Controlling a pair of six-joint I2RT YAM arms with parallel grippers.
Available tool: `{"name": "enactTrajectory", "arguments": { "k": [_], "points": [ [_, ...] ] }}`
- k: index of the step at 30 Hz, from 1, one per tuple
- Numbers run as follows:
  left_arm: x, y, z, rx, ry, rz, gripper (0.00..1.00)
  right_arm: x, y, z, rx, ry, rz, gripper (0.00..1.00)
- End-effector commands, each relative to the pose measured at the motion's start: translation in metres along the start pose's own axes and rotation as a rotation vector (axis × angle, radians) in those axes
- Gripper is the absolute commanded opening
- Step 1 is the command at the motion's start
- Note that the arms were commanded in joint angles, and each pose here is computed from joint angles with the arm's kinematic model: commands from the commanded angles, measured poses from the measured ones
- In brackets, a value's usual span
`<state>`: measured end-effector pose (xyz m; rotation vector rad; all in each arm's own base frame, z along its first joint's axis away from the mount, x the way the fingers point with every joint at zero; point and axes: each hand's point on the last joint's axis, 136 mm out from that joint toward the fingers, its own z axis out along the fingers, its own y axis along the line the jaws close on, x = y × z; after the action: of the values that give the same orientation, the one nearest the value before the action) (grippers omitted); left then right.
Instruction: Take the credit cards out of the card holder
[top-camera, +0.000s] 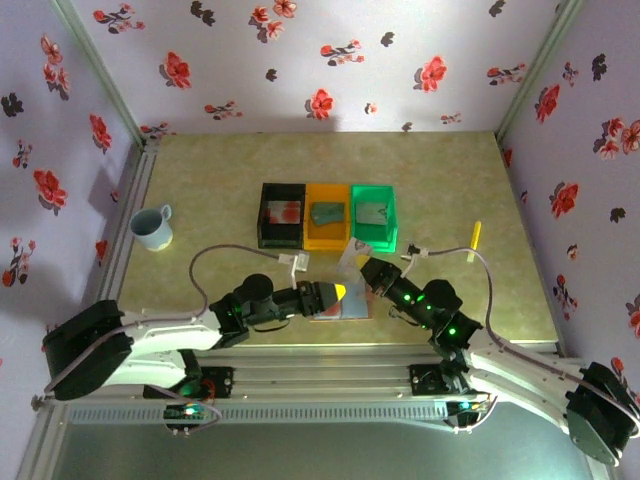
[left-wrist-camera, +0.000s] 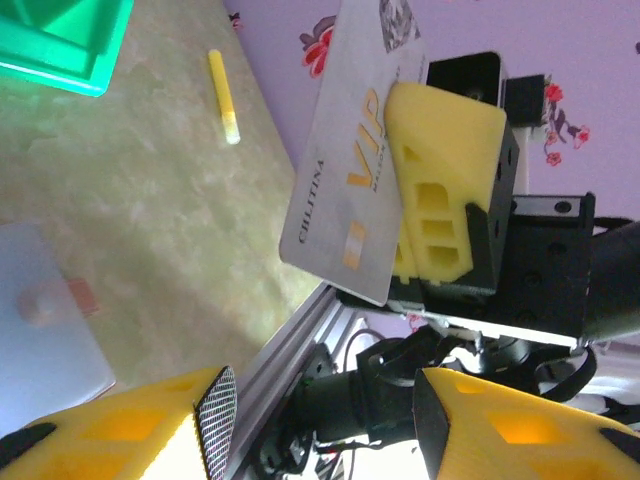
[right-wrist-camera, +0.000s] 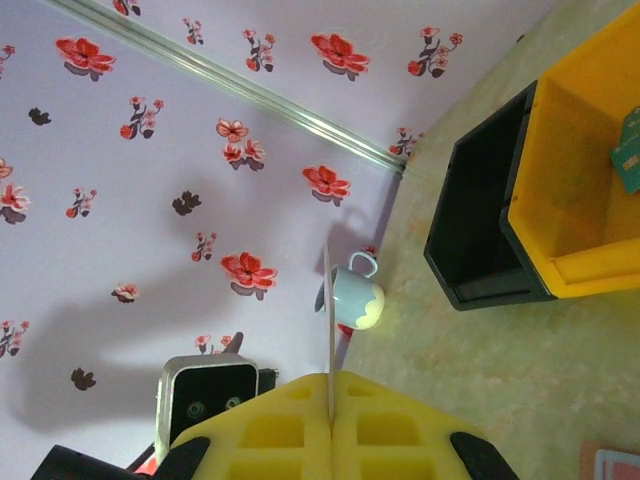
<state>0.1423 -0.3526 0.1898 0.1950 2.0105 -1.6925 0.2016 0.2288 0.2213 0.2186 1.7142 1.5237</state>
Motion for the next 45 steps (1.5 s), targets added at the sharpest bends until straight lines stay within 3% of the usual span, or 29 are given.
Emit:
{"name": "enactTrajectory", "arguments": {
  "k": [1, 12, 38, 45],
  "points": [
    [-0.02, -0.034, 0.008, 0.121, -0.08, -0.006, 0.52, -0.009, 0.01, -0.003, -0.05, -0.056, 0.038, 0.0],
    [-0.031, -0.041, 0.021, 0.188, -0.141, -0.051, 0.45, -0.01, 0.007, -0.01, -0.048, -0.078, 0.05, 0.0],
    [-0.04, -0.049, 0.034, 0.2, -0.173, -0.031, 0.15, -0.006, -0.003, -0.016, -0.038, -0.089, 0.101, 0.0],
    [-0.041, -0.048, 0.036, 0.195, -0.174, -0.028, 0.02, -0.003, -0.004, -0.017, -0.033, -0.075, 0.097, 0.02]
  ]
}}
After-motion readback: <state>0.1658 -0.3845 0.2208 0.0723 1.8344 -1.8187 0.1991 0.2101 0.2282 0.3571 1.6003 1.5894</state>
